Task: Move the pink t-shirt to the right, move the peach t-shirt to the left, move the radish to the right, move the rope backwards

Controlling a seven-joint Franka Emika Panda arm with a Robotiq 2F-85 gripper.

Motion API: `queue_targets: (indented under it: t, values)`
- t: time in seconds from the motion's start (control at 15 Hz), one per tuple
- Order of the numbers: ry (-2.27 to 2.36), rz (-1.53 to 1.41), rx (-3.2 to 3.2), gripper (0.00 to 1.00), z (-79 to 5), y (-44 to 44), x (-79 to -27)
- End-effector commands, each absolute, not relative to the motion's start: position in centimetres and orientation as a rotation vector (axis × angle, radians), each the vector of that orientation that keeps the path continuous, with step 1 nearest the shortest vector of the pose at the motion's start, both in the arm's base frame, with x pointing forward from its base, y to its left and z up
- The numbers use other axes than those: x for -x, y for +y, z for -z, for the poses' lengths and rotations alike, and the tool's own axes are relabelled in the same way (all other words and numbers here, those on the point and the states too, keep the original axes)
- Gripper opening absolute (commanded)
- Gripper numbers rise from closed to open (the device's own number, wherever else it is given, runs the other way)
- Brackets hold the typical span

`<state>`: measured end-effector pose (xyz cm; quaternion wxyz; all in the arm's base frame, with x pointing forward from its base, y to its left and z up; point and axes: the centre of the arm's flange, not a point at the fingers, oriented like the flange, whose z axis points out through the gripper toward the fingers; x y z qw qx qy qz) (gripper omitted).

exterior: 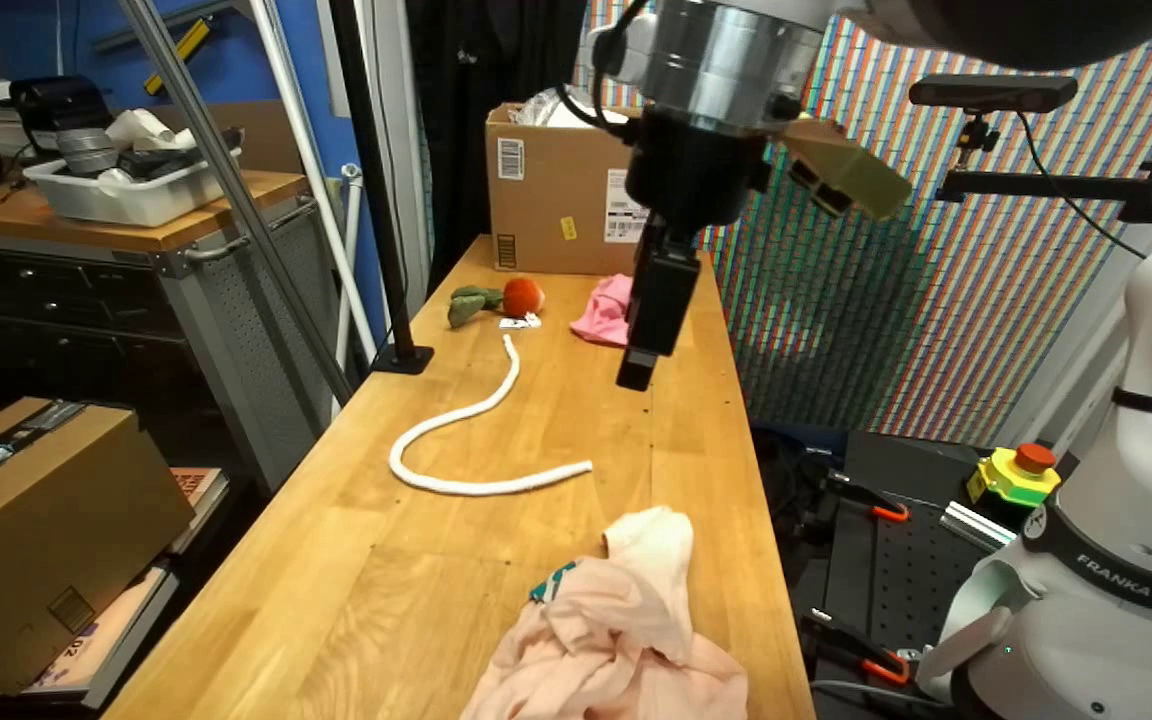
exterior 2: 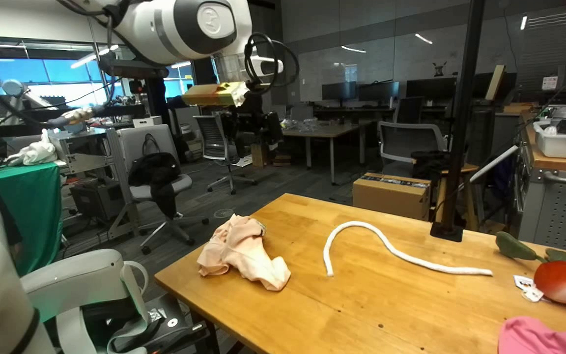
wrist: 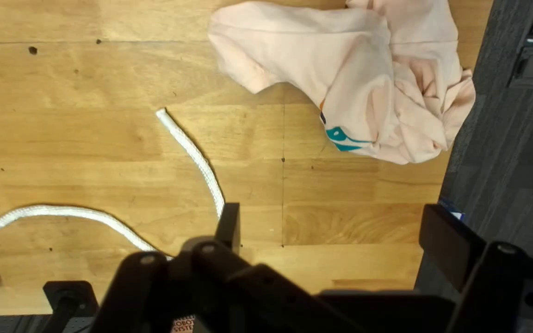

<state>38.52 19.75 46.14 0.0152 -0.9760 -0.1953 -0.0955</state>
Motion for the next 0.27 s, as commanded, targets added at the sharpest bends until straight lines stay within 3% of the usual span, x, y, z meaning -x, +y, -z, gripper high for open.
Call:
queue_targets:
  t: [0.0, 0.07, 0.2]
  values:
    - [-0.607, 0.472, 3.03, 1.0, -47.2, 15.1, -30.8]
    - [-0.599, 0.339, 3.046, 1.0, -46.3, 18.3, -35.9]
    - [-0.592, 0.392, 3.046, 1.0, -46.4, 17.1, -33.9]
